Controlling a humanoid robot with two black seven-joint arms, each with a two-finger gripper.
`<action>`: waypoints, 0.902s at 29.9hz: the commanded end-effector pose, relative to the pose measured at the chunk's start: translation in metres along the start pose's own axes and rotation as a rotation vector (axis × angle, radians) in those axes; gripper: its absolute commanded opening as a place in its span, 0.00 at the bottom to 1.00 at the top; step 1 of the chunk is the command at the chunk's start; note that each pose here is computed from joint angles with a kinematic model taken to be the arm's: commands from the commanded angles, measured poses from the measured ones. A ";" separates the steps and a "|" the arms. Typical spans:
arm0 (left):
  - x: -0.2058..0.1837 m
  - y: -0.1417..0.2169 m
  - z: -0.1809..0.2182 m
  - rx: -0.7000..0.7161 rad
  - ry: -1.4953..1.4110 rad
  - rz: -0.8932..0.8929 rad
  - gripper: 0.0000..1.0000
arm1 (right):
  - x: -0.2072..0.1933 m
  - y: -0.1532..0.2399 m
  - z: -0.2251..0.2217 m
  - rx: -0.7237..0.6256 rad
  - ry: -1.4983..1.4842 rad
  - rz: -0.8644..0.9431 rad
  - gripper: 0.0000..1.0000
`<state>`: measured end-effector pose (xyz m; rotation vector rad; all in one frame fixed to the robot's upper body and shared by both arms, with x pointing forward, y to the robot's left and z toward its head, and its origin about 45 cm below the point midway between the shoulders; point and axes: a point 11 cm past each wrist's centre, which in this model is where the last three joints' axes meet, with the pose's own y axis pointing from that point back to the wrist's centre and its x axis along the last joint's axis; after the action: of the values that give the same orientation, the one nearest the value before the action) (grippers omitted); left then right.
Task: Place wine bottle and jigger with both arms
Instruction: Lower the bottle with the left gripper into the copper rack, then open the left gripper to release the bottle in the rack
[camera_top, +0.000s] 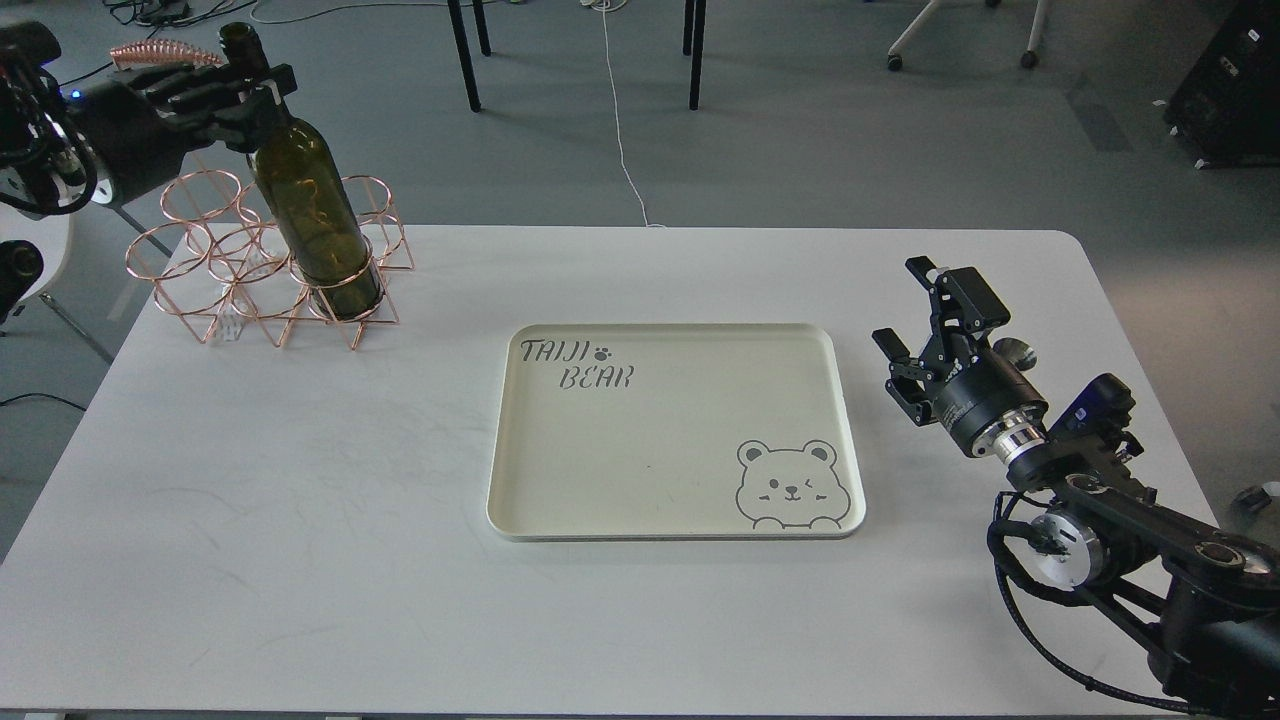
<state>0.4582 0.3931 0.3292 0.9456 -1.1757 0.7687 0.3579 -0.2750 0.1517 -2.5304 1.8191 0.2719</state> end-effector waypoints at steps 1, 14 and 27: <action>-0.010 -0.004 0.002 -0.001 0.015 -0.003 0.11 | 0.000 0.000 0.000 0.000 -0.001 0.001 0.99; -0.025 -0.006 0.001 0.004 0.043 -0.023 0.25 | -0.001 0.000 0.001 0.000 -0.002 -0.002 0.99; -0.025 -0.006 0.002 0.004 0.044 -0.022 0.71 | -0.002 -0.001 0.001 0.000 -0.004 -0.004 0.99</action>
<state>0.4576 0.3883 0.3034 0.9390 -1.1223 0.7690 0.3577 -0.2735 0.1514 -2.5311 1.8142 0.2758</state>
